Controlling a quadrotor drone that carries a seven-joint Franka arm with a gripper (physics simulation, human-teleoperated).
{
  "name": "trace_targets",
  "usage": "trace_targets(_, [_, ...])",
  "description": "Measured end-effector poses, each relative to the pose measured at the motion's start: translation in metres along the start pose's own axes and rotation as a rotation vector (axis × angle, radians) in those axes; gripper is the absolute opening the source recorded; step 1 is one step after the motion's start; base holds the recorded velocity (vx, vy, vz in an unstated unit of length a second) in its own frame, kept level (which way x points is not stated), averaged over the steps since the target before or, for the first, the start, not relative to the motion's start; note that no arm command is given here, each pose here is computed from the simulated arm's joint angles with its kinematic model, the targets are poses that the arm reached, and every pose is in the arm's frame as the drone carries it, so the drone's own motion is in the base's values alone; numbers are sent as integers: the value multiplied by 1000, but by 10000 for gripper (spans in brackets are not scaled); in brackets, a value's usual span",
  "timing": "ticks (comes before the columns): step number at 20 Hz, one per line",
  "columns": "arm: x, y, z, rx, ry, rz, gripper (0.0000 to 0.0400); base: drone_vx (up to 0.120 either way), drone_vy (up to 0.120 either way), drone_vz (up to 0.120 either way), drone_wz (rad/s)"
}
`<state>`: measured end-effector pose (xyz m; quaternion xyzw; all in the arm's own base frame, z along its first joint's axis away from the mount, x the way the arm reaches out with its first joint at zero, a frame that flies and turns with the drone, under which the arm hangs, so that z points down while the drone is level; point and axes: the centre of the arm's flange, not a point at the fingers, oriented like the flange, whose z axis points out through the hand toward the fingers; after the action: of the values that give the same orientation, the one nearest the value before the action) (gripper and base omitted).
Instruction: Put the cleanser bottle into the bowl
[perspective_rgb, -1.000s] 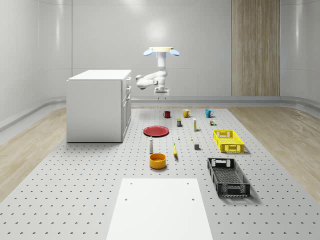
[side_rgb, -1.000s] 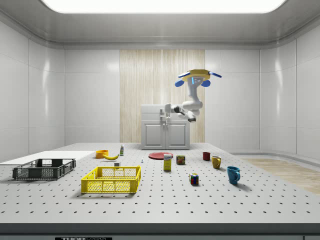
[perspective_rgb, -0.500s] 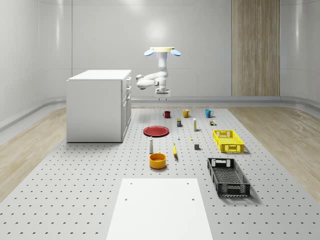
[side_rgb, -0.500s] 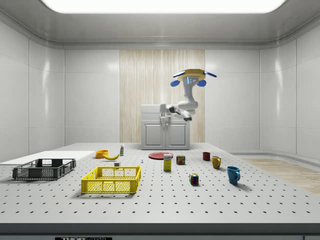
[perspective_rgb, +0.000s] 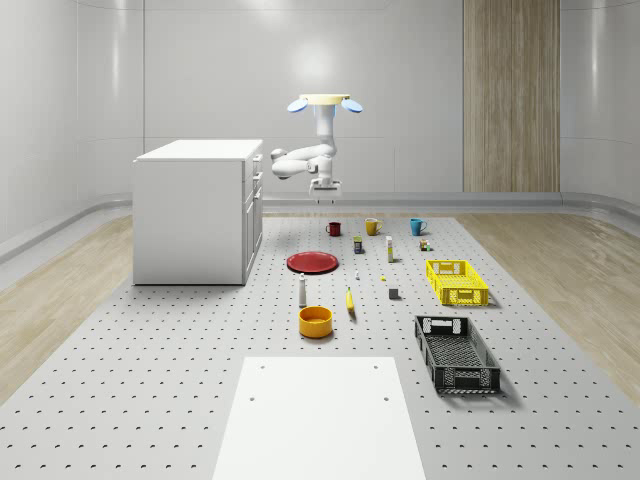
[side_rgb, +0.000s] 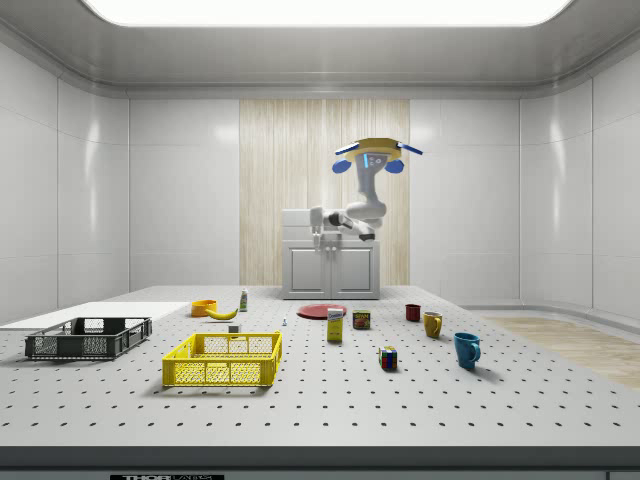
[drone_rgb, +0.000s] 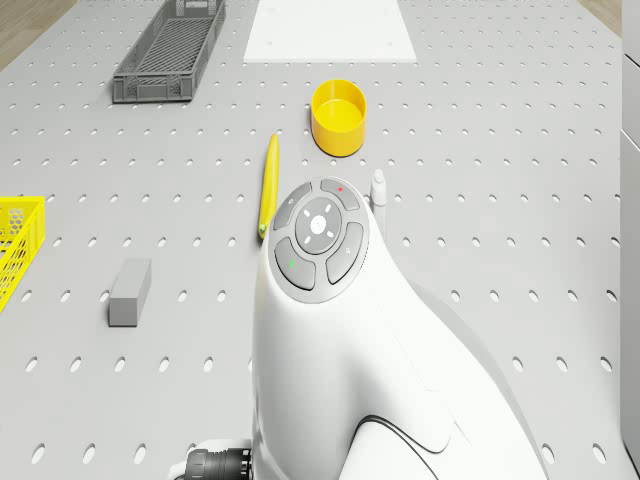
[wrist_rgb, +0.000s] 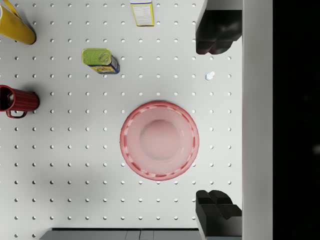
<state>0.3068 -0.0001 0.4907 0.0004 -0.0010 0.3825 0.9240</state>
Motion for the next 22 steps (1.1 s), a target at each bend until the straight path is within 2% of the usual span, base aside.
trace_targets(22, [0, 0, 0, 0, 0, 0, 400, 120, 0, 0, 0])
